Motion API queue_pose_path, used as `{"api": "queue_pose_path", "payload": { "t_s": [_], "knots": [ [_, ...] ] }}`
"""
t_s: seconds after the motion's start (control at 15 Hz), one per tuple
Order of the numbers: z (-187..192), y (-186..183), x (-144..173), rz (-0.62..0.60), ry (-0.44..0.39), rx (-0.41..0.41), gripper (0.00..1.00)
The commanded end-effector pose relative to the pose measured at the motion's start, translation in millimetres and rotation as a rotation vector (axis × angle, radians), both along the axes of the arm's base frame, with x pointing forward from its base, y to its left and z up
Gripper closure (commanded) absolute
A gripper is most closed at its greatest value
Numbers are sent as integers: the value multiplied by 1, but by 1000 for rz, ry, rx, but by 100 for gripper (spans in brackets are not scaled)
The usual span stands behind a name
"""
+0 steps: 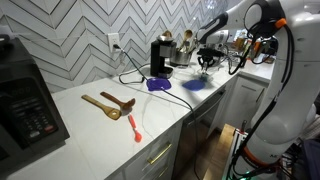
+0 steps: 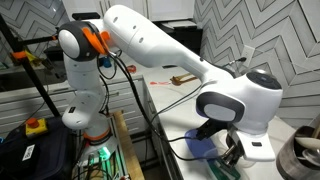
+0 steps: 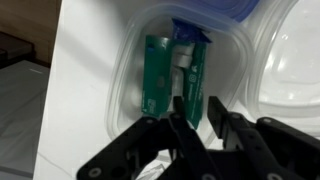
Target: Remove the small lunch box from the bigger lunch box, then open the small lunch box and add green object, then close it
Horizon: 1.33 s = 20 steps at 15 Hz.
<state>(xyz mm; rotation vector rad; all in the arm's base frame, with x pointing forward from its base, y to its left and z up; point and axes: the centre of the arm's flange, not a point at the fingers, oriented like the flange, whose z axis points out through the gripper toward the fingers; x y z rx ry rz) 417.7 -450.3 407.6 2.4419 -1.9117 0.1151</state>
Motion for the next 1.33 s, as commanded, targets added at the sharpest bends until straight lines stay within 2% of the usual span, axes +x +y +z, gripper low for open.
{"api": "queue_pose_path", "payload": {
  "t_s": [0.0, 0.33, 0.47, 0.67, 1.0, 1.27],
  "knots": [
    [8, -4, 1, -24, 13, 6, 38],
    [27, 2, -5, 16, -15, -19, 0],
    [35, 9, -7, 56, -21, -33, 0],
    [48, 35, -4, 209, 1, -72, 0],
    [54, 110, 11, 492, 47, -89, 0],
    [36, 163, 13, 712, 56, -58, 0]
  ]
}}
